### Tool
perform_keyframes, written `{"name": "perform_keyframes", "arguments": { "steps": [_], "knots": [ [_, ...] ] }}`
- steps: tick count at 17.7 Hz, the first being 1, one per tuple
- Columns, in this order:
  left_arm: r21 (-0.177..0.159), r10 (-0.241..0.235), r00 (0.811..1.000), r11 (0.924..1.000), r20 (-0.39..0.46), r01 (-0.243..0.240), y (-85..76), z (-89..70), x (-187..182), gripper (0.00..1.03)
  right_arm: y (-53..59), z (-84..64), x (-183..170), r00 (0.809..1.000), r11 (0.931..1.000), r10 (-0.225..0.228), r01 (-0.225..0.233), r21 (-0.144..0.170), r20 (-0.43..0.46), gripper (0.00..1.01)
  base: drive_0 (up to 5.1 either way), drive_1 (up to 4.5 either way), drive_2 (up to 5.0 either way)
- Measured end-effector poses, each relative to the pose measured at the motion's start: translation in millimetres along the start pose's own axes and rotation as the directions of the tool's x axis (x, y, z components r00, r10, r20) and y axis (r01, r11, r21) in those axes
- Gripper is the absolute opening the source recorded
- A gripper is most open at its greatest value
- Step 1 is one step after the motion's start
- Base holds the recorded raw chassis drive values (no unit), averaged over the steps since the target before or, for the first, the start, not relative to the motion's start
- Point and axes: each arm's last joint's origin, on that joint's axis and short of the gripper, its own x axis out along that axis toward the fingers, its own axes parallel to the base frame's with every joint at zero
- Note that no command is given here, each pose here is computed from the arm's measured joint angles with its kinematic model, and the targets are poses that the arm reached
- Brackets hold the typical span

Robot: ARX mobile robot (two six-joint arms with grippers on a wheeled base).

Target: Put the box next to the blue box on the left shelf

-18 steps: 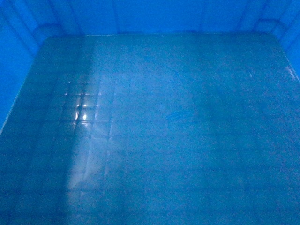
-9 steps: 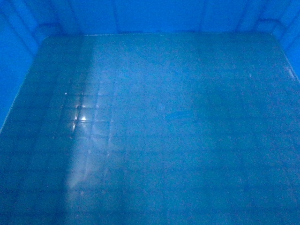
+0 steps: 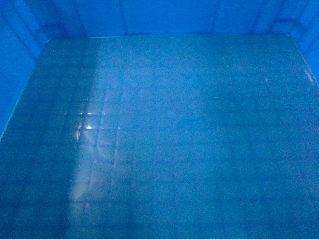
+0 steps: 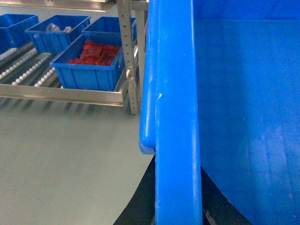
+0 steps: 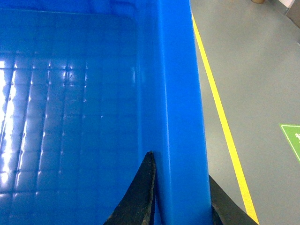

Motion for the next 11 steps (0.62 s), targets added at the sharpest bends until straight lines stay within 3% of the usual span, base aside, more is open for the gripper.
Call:
{"name": "perform_keyframes", "arguments": {
  "steps": [11],
  "knots": [
    [0.001,0.001,1.0,1.0,0.0,-0.001,0.0,0.0,0.0,0.07,0.2,-0.2,0.2,1.0,1.0,0.001,-0.001,0.0,-0.002,0.14,-0.1,3.93,-4.1]
  ]
}}
